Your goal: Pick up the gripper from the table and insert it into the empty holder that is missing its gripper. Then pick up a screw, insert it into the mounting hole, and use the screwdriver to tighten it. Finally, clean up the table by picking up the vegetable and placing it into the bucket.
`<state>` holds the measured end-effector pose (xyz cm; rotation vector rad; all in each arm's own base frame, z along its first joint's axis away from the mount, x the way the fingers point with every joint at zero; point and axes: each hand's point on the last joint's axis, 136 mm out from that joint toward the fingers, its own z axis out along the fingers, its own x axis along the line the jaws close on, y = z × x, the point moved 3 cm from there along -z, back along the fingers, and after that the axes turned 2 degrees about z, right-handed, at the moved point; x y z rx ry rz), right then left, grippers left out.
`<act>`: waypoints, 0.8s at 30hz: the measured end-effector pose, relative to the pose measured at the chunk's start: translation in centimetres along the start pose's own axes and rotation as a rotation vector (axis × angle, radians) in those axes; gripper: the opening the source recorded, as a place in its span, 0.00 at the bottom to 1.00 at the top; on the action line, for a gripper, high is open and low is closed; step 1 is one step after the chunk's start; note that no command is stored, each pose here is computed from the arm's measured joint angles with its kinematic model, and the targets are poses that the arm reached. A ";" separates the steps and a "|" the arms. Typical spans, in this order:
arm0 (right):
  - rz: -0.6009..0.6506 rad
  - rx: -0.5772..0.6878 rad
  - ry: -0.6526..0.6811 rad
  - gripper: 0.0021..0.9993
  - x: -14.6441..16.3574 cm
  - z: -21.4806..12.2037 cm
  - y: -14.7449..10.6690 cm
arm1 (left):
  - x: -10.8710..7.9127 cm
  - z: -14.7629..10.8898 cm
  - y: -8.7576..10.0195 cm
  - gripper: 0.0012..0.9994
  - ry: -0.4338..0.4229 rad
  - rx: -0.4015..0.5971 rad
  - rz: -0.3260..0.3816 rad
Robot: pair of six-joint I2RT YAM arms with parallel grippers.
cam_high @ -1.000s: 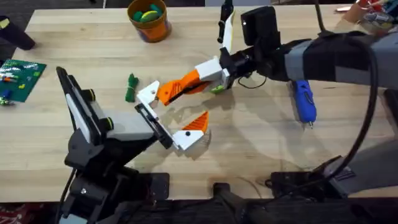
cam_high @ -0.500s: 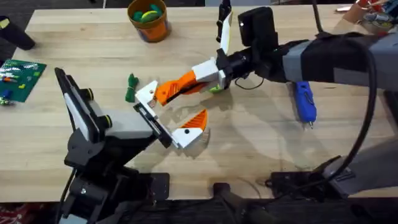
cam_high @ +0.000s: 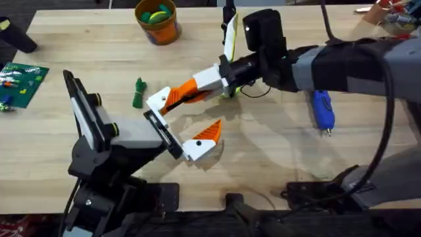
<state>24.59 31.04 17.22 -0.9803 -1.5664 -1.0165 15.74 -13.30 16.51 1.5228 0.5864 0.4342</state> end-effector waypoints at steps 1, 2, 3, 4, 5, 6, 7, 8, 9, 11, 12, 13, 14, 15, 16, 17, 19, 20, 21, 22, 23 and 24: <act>0.005 -0.002 0.001 0.02 0.1 0.0 0.1 | -0.1 0.0 0.0 0.99 -0.006 0.000 0.000; 0.008 -0.004 0.002 0.02 0.1 0.0 0.1 | -0.1 0.0 0.0 0.99 -0.010 0.001 0.000; 0.009 -0.007 0.003 0.02 0.2 0.0 0.2 | -0.1 0.0 0.0 0.99 -0.010 0.001 0.001; 0.008 -0.009 0.004 0.02 0.2 0.0 0.3 | -0.1 0.0 0.0 0.99 -0.009 0.000 0.001; 0.009 -0.012 0.003 0.02 0.3 0.1 0.3 | -0.1 0.0 0.0 0.99 -0.009 0.000 0.002; 0.011 -0.014 0.003 0.02 0.3 0.1 0.4 | -0.1 0.0 0.0 0.99 -0.008 0.000 0.004; 0.013 -0.016 0.001 0.02 0.3 0.1 0.4 | -0.1 0.0 0.0 0.99 -0.007 0.000 0.004; 0.013 -0.019 -0.001 0.02 0.3 0.1 0.5 | -0.1 0.0 0.0 0.99 -0.005 0.000 0.004; 0.014 -0.021 -0.003 0.02 0.3 0.2 0.5 | -0.1 0.0 0.0 0.99 -0.004 0.000 0.004; 0.015 -0.024 -0.006 0.02 0.3 0.3 0.5 | 0.0 0.0 0.0 0.99 0.000 0.000 0.003; 0.015 -0.026 -0.008 0.02 0.2 0.3 0.5 | 0.0 0.0 0.0 0.99 0.003 0.000 0.003; 0.014 -0.029 -0.011 0.02 0.2 0.4 0.6 | 0.1 0.0 0.0 0.99 0.007 0.000 0.002; 0.012 -0.032 -0.014 0.02 0.2 0.5 0.6 | 0.2 0.0 0.0 0.99 0.010 -0.001 0.001; 0.008 -0.035 -0.016 0.02 0.2 0.6 0.6 | 0.2 0.0 0.0 0.99 0.014 -0.001 0.001; 0.007 -0.036 -0.017 0.02 0.2 0.6 0.7 | 0.3 0.0 0.0 0.99 0.017 -0.001 0.000; 0.006 -0.038 -0.019 0.02 0.2 0.6 0.7 | 0.3 0.0 0.0 0.99 0.018 -0.001 0.000; 0.004 -0.040 -0.020 0.02 0.2 0.7 0.7 | 0.3 0.0 0.0 0.99 0.019 -0.001 0.000; 0.003 -0.040 -0.020 0.02 0.2 0.7 0.7 | 0.3 0.0 0.0 0.99 0.020 -0.001 0.000; 0.003 -0.041 -0.021 0.02 0.2 0.7 0.7 | 0.3 0.0 0.0 0.99 0.021 -0.001 0.000; 0.003 -0.042 -0.021 0.02 0.2 0.7 0.7 | 0.3 0.0 0.0 0.99 0.021 -0.001 -0.001; 0.002 -0.042 -0.022 0.02 0.2 0.7 0.7 | 0.3 0.0 0.0 0.99 0.022 -0.001 0.000; 0.002 -0.042 -0.022 0.02 0.2 0.7 0.7 | 0.3 0.0 0.0 0.99 0.022 -0.001 0.000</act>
